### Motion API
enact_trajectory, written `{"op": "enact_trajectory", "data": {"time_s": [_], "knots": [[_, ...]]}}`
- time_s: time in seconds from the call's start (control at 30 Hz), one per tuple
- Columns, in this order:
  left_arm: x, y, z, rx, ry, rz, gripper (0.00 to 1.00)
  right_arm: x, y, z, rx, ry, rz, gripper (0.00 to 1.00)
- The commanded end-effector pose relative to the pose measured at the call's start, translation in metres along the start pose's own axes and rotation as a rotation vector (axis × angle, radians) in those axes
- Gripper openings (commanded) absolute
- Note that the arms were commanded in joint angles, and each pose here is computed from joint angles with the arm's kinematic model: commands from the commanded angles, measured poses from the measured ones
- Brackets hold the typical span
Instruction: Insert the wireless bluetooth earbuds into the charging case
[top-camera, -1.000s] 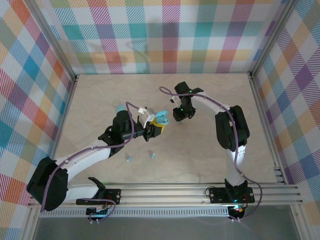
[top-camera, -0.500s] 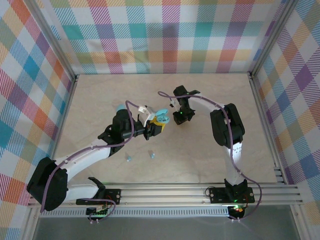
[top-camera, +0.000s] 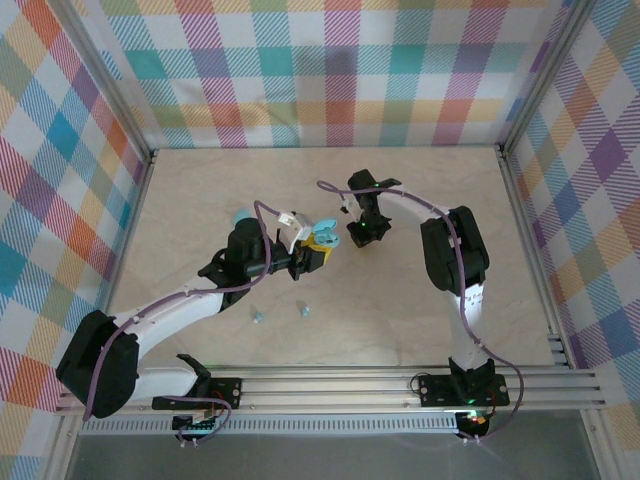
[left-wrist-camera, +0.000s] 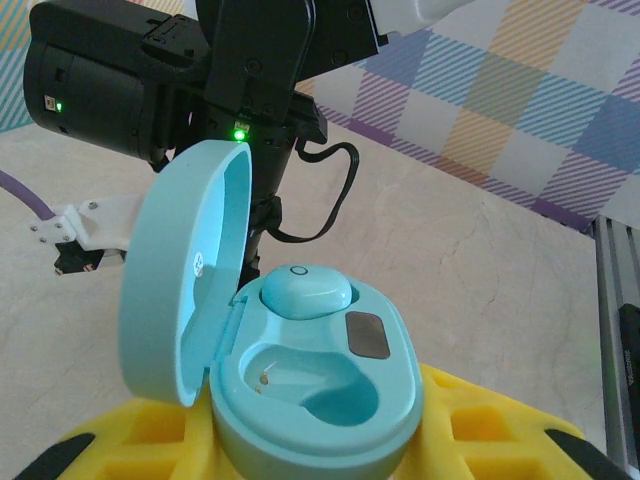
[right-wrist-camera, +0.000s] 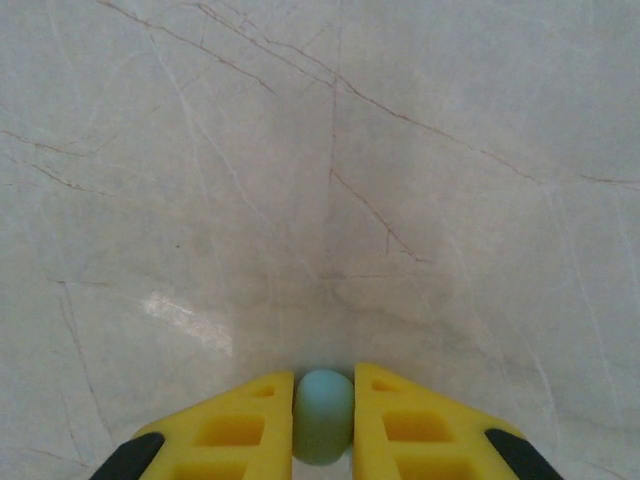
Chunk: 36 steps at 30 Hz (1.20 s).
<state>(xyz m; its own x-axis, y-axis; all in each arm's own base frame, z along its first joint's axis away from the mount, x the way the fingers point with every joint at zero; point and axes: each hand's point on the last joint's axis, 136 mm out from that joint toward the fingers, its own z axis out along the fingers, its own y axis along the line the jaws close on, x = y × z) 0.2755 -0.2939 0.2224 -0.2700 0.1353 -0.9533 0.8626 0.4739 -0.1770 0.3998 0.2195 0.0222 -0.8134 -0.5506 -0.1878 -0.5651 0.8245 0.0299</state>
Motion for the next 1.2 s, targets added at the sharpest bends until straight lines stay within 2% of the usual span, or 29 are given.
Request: {"op": "enact_trajectory", "data": {"time_s": [0.0, 0.17, 0.4, 0.8, 1.17], "knots": [[-0.02, -0.007, -0.001, 0.012, -0.054, 0.046, 0.0, -0.011, 0.007, -0.026, -0.036, -0.055, 0.029, 0.17], [-0.018, -0.008, -0.004, 0.007, -0.075, 0.084, 0.0, -0.015, 0.014, -0.055, -0.071, -0.109, 0.104, 0.16], [-0.023, -0.011, -0.008, 0.016, -0.125, 0.076, 0.0, 0.0, 0.019, -0.096, -0.082, -0.166, 0.166, 0.16], [-0.025, -0.019, -0.013, 0.03, -0.235, 0.117, 0.0, 0.017, 0.035, -0.178, -0.158, -0.341, 0.289, 0.14], [-0.036, -0.02, -0.005, 0.049, -0.213, 0.148, 0.0, 0.027, 0.061, -0.255, -0.271, -0.558, 0.288, 0.15]]}}
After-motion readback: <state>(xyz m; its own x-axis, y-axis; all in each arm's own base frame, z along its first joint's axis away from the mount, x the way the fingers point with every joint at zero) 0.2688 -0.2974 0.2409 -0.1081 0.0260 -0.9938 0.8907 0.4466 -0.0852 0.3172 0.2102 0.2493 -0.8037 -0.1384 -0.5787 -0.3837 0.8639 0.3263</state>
